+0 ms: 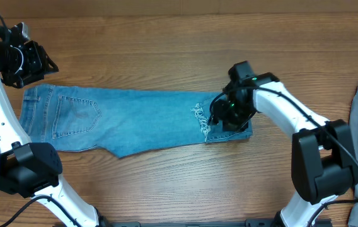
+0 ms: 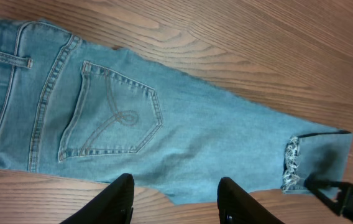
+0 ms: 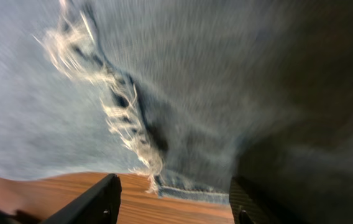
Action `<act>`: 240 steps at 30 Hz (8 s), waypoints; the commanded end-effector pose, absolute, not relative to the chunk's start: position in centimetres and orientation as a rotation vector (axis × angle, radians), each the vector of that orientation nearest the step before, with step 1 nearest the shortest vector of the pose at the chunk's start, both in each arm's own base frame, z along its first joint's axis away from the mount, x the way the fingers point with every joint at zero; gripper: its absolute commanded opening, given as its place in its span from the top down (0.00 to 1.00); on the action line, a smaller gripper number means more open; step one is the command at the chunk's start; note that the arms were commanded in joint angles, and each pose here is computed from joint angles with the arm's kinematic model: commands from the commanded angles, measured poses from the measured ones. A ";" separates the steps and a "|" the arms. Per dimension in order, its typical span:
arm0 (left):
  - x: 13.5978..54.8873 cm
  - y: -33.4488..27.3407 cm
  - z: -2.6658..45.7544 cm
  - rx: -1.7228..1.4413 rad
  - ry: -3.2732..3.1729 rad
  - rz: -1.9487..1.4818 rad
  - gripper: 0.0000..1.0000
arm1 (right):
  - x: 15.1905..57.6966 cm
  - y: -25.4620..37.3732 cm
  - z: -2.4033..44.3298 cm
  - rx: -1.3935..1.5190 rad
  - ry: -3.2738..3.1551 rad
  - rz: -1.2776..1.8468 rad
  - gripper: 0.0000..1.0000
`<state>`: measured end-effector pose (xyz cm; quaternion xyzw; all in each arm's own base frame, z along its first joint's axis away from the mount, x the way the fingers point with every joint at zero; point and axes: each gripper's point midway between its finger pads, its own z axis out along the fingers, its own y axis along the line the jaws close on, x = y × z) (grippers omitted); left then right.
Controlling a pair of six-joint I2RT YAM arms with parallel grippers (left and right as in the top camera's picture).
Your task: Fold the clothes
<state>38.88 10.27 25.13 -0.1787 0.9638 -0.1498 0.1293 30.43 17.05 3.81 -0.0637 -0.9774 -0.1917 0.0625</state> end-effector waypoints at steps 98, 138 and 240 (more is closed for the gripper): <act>39.2 9.8 25.8 -0.471 2.783 -0.450 0.51 | 33.0 26.0 6.5 0.364 -3.230 -0.225 0.96; 39.3 9.5 25.9 -0.467 2.776 -0.475 0.50 | 30.5 10.7 -0.5 -0.333 -2.948 -0.333 0.96; 27.5 6.4 42.8 -0.267 2.361 0.093 0.00 | 34.5 24.1 14.1 0.171 -3.314 -0.436 0.96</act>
